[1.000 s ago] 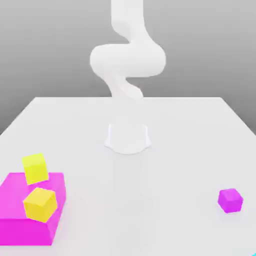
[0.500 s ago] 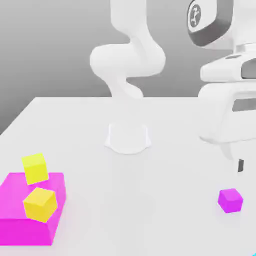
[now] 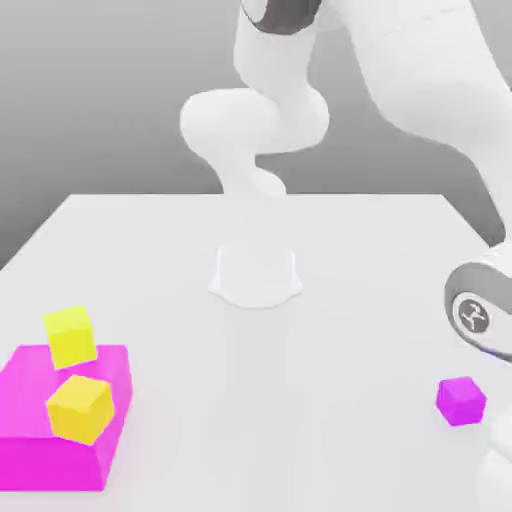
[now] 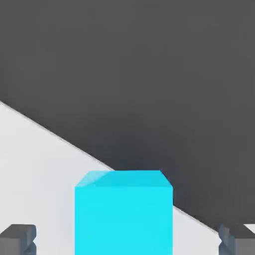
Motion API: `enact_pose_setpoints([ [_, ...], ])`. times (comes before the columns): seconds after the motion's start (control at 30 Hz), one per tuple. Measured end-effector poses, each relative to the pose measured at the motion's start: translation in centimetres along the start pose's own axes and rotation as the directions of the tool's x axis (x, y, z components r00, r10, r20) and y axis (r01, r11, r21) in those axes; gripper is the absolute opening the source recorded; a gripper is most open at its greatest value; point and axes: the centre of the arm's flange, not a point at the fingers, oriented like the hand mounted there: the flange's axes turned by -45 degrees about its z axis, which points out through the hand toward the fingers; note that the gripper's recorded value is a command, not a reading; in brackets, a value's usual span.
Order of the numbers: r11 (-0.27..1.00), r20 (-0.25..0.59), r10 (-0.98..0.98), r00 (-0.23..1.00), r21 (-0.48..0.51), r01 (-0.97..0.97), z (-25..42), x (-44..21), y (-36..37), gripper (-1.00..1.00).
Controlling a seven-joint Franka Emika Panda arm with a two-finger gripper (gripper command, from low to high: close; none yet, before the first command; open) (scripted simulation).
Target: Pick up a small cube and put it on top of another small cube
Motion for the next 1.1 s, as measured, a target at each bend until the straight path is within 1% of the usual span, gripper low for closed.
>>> enact_pose_setpoints([
  [0.2,1.0,0.0,0.0,1.0,0.001,0.0,0.1,0.0,0.0,-1.0],
  [0.33,1.0,0.001,0.019,1.0,-0.001,-0.019,-5.2,-0.2,0.8,-1.0],
  [0.47,0.97,0.005,0.241,0.971,-0.03,-0.241,-8.9,-3.5,10.5,-1.0],
  [0.57,0.913,0.004,0.405,0.914,-0.042,-0.405,-11.2,-7.2,17.0,-1.0],
  [0.67,0.824,0.001,0.565,0.825,-0.045,-0.565,-13.4,-11.9,22.9,-1.0],
  [0.77,0.698,-0.002,0.715,0.699,-0.037,-0.715,-15.7,-17.7,28.2,-1.0],
  [0.83,0.561,-0.004,0.828,0.561,-0.025,-0.828,-17.2,-23.5,32.6,-1.0],
  [0.9,0.359,-0.002,0.933,0.359,-0.007,-0.933,-17.4,-31.2,37.4,-1.0],
  [0.93,0.307,0.0,0.952,0.307,-0.002,-0.952,-16.4,-33.1,38.2,-1.0],
  [0.97,0.314,0.0,0.949,0.314,0.0,-0.949,-15.1,-32.6,37.6,-1.0],
  [1.0,0.314,0.0,0.95,0.314,0.001,-0.95,-14.1,-32.6,37.4,1.0],
  [1.1,0.314,0.0,0.95,0.314,0.001,-0.95,-14.1,-32.6,37.4,1.0],
])
